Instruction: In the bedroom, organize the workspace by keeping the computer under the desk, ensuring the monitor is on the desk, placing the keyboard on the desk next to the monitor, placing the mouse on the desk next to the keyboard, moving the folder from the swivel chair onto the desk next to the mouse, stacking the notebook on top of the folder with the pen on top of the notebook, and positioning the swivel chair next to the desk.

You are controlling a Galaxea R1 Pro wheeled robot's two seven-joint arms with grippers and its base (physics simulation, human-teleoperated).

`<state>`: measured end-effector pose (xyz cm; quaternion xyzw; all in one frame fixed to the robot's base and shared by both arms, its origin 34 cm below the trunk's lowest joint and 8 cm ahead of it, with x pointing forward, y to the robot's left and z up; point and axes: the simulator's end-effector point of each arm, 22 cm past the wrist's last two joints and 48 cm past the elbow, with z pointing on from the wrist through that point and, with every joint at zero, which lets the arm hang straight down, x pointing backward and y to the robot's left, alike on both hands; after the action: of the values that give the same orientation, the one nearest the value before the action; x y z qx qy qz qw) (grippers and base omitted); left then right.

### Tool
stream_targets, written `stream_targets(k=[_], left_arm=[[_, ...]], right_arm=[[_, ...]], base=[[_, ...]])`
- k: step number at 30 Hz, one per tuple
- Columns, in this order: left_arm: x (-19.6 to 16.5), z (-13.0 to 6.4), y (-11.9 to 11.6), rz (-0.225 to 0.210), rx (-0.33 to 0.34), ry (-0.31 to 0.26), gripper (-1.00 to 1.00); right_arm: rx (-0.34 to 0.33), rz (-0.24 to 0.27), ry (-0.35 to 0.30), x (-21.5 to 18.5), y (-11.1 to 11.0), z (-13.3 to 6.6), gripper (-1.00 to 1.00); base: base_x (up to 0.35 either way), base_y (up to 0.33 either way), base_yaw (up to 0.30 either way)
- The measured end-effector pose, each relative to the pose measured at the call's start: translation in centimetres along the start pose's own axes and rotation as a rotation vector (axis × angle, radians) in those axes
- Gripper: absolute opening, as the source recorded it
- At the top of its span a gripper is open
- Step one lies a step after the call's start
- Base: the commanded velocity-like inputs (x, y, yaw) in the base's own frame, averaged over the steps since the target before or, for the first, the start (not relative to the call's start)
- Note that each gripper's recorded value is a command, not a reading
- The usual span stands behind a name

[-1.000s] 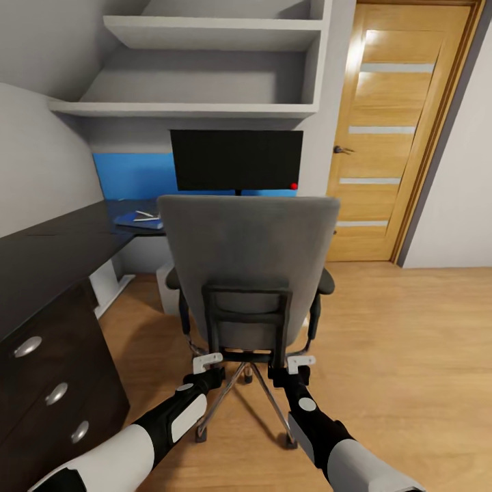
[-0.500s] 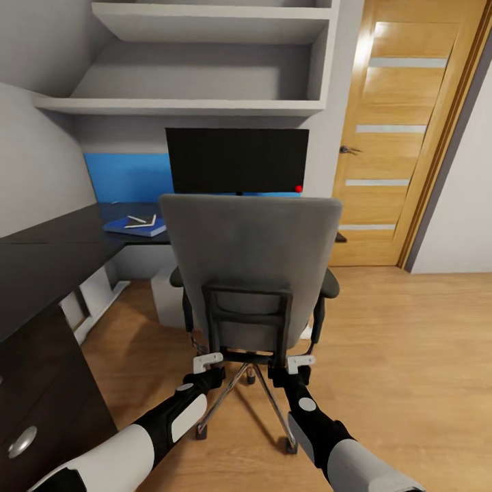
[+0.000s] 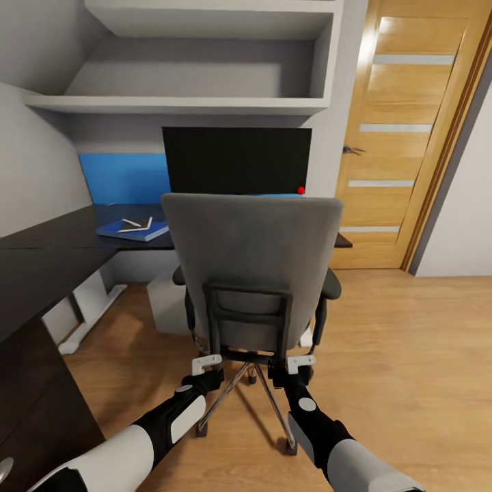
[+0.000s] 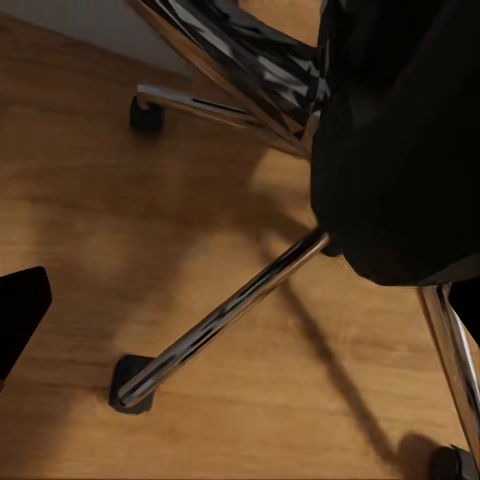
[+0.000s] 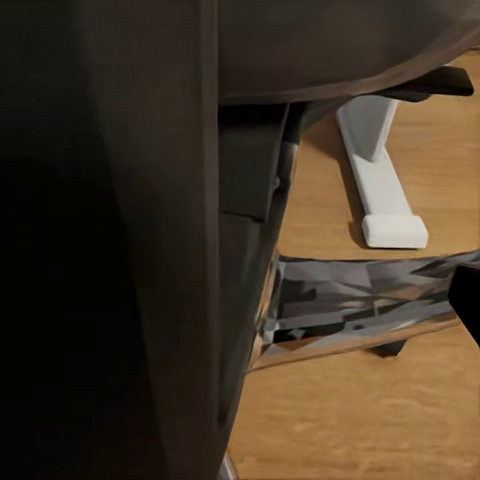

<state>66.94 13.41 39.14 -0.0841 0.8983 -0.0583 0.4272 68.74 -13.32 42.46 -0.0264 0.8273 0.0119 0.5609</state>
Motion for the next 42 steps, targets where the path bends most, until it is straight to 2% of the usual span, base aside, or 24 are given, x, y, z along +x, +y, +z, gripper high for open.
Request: stream_targets(k=[10, 33, 42], left_arm=[[0.0, 0.1, 0.2, 0.002, -0.005, 0.000, 1.00], [0.1, 0.1, 0.0, 0.004, -0.004, 0.001, 1.00], [-1.9, -1.1, -0.4, 0.005, 0.003, -0.036, 1.00]], right_arm=[[0.008, 0.009, 0.001, 0.1, -0.2, 0.0, 1.00], [0.011, 0.011, 0.009, 0.5, -0.3, 0.0, 1.00], [0.012, 0.013, -0.046, -2.1, -0.4, -0.7, 1.00]], base=[[0.032, 0.000, 0.000], [-0.323, 0.000, 0.000], [-0.335, 0.000, 0.000]])
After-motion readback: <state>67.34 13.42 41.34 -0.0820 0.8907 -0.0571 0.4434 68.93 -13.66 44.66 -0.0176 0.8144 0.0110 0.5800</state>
